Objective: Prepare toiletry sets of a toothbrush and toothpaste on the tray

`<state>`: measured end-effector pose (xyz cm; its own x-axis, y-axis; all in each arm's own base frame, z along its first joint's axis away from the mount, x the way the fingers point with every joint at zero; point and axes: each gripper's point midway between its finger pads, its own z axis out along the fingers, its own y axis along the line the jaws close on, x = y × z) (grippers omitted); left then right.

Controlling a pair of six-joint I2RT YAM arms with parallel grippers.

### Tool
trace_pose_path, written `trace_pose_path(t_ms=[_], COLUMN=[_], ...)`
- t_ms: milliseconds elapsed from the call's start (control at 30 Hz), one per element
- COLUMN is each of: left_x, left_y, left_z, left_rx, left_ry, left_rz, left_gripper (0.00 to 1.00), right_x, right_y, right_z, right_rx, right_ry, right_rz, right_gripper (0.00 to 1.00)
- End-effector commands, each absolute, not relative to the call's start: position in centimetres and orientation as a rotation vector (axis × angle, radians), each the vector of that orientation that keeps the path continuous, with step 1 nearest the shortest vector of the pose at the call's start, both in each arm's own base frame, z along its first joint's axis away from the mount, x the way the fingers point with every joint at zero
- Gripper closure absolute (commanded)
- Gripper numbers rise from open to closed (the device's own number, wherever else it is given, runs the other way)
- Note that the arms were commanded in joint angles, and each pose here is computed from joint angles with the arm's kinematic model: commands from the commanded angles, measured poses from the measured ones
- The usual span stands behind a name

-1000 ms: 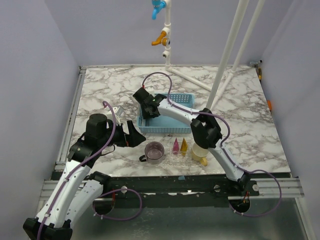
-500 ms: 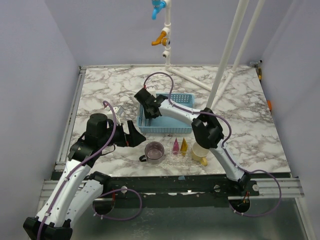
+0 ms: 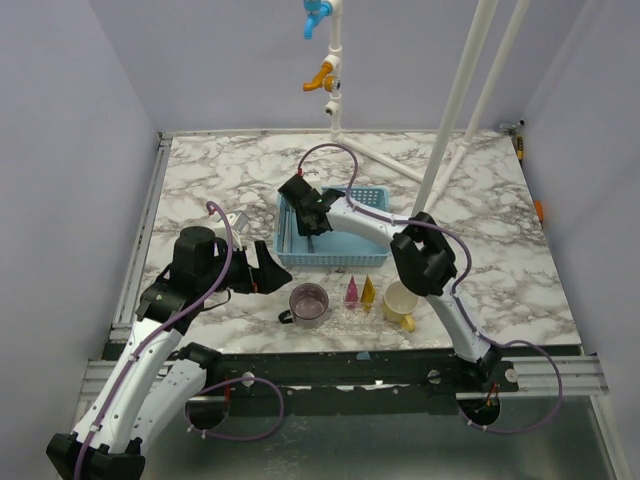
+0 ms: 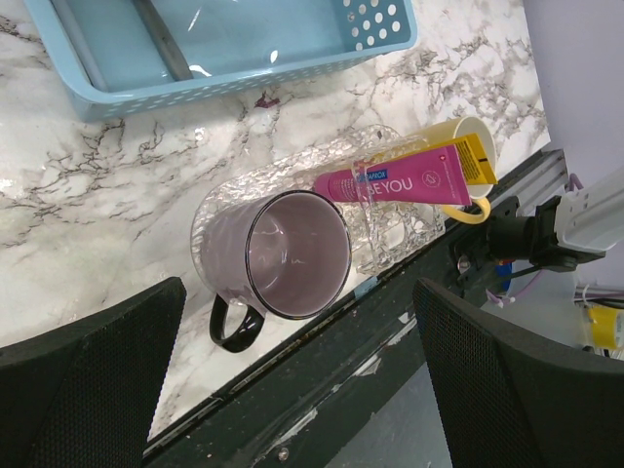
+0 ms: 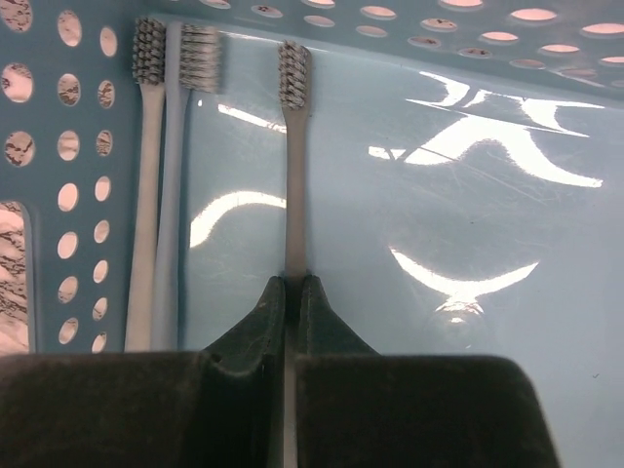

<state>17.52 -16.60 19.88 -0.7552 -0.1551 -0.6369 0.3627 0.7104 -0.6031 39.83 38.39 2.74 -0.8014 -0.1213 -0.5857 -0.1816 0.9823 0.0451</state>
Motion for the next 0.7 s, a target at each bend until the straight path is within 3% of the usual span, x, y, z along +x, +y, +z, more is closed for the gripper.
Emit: trace_pose_path(t_ms=[0,667], left_x=[17.9,18.0], left_y=[-16.4,-16.4], left_z=[19.6,19.8], left_rx=[0.147,0.140], left_ry=[2.220,2.221], left_rz=[-0.957,-0.959], left_gripper=[0.01,0.01], right_x=[40.3,40.9], right_y=[36.7,35.5], right_z=[4.4,17.2], right_rx=[-0.216,-0.232], right_ry=[2.496,2.229], right_rz=[0.082,0.202], right_gripper=[1.00,1.00])
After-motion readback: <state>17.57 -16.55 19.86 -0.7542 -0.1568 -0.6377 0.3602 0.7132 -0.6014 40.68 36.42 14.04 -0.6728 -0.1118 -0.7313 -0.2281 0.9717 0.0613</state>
